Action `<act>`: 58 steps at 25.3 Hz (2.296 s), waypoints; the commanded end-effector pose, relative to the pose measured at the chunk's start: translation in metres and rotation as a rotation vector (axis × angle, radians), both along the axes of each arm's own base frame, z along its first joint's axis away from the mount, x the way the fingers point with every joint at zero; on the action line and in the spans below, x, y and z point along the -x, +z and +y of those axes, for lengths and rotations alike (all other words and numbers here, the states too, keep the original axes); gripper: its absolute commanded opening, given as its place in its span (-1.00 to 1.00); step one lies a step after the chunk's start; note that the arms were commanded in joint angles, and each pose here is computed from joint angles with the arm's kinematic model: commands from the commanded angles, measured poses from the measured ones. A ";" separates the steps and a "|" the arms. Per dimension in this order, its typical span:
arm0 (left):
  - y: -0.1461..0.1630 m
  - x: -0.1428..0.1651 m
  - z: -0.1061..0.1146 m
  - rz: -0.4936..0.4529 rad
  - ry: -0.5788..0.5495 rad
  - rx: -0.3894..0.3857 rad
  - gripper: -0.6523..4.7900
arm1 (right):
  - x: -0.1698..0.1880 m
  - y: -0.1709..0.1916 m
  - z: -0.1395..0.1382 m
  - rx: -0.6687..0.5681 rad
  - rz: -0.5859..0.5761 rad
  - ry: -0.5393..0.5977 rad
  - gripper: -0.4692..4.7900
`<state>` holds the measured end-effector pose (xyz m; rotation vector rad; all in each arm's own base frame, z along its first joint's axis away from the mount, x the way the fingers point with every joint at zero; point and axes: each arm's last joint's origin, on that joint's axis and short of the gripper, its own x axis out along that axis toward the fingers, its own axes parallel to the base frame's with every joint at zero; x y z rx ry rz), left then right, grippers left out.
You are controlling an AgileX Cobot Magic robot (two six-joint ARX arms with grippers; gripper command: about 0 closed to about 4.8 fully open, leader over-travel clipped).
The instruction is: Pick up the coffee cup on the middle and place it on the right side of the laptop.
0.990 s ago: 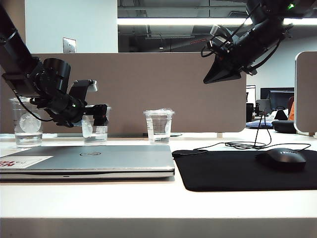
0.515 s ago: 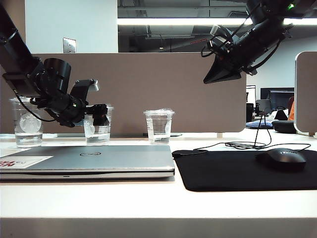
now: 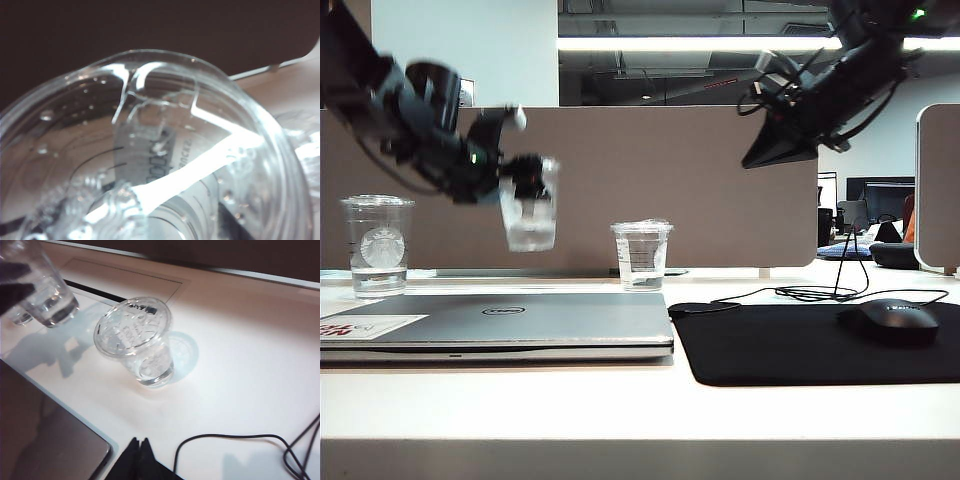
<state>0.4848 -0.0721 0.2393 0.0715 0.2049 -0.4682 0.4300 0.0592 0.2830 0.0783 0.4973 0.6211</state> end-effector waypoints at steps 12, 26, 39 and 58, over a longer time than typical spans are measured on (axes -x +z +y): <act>0.086 0.065 -0.073 0.031 -0.538 0.189 0.57 | 0.030 0.067 -0.057 -0.107 -0.122 -0.083 -0.83; 0.008 0.140 -0.198 0.094 -0.546 0.030 0.57 | 0.072 0.119 -0.059 -0.085 -0.253 -0.132 -0.83; -0.055 0.151 -0.228 0.165 -0.445 -0.066 1.00 | 0.080 0.121 -0.054 -0.015 -0.250 -0.133 -0.83; 0.033 0.213 -0.192 0.375 -0.312 -0.194 0.67 | 0.104 0.131 -0.041 -0.015 -0.196 -0.098 -0.83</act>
